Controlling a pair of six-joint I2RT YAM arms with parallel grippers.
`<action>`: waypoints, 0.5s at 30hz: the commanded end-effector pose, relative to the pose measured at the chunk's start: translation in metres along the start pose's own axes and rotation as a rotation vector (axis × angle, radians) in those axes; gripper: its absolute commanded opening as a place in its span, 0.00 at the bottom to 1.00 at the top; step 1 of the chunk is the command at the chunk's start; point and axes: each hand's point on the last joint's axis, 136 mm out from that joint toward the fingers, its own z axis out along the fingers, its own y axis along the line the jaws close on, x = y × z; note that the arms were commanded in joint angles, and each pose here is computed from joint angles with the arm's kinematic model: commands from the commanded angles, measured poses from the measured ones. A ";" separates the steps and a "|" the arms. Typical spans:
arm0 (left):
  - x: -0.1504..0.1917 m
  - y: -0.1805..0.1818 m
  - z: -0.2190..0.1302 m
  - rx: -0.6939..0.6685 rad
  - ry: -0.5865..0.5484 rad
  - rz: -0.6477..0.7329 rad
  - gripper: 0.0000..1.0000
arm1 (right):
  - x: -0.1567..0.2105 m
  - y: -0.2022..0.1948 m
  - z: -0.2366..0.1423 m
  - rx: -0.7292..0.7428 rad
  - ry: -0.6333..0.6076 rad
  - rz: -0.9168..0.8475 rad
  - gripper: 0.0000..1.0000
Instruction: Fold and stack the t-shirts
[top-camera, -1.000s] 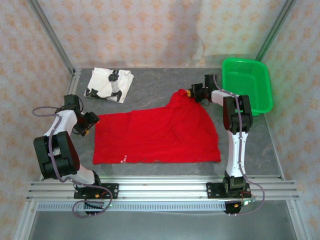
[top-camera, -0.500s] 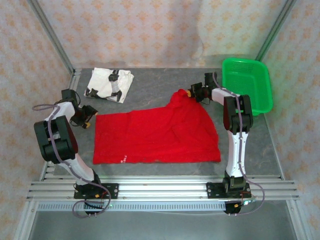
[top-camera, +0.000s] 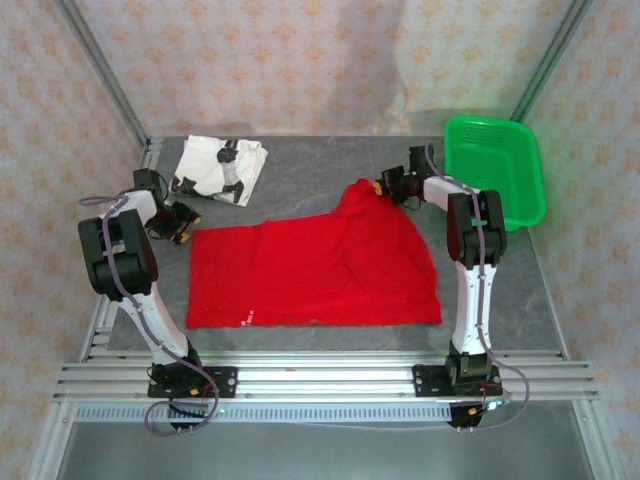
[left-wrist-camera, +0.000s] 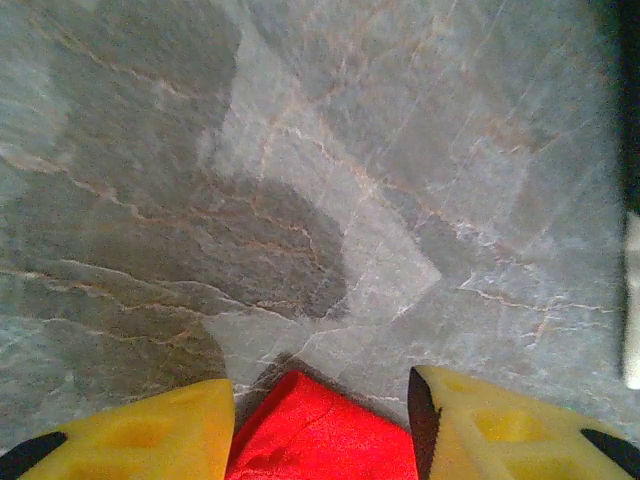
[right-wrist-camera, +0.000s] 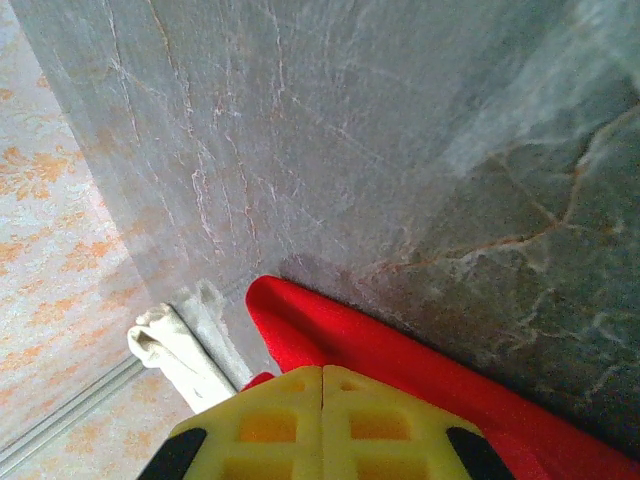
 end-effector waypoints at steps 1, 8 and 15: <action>0.013 0.008 0.007 -0.071 0.049 0.028 0.49 | 0.006 0.022 -0.016 -0.043 -0.006 -0.042 0.00; 0.023 0.025 0.015 -0.170 0.092 0.075 0.41 | 0.005 0.023 -0.016 -0.040 -0.008 -0.044 0.00; 0.029 0.023 0.015 -0.157 0.112 0.095 0.21 | 0.005 0.025 -0.017 -0.038 -0.013 -0.041 0.00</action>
